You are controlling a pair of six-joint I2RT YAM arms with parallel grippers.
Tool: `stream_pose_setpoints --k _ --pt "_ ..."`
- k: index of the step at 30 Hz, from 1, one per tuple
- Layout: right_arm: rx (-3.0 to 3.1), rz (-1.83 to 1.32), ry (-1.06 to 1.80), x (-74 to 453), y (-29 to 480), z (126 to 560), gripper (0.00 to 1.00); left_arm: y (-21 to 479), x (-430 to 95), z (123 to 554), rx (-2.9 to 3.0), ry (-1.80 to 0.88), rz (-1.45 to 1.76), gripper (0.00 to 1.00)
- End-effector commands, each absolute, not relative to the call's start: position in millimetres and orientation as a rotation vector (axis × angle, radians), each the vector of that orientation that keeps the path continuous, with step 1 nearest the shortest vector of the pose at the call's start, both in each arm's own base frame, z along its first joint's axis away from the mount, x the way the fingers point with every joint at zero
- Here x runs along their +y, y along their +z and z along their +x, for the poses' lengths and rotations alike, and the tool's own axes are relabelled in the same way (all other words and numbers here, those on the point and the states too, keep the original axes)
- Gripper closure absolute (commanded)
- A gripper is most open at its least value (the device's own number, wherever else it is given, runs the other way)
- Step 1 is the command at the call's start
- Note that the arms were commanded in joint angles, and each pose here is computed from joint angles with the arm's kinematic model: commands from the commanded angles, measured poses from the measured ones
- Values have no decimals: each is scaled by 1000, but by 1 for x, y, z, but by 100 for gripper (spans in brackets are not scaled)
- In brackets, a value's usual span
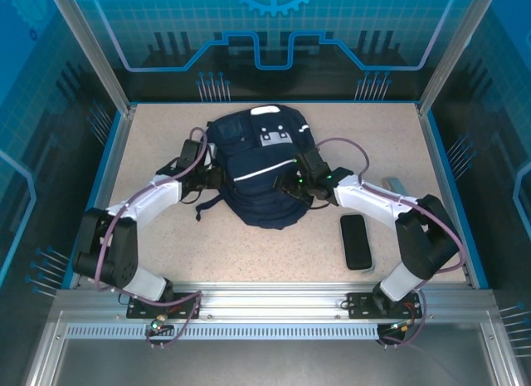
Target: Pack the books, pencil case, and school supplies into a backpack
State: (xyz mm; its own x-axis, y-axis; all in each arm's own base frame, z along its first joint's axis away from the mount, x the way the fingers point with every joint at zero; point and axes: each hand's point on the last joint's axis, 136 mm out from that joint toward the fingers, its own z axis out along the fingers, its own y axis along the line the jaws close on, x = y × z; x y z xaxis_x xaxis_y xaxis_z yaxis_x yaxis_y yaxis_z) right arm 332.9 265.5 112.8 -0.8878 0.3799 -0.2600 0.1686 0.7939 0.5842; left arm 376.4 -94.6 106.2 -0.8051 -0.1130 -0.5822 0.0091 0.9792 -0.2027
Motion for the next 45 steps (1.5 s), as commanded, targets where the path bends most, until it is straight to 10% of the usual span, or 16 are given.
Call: stream_pose_setpoints --k 1,18,45 --pt "2593 311 834 275 134 335 41 128 -80 363 2451 -241 -197 50" --pt "2443 299 383 131 185 301 3 181 -215 342 2346 -384 560 13" --pt "2493 557 315 61 152 263 3 103 -273 392 2440 142 1138 49"
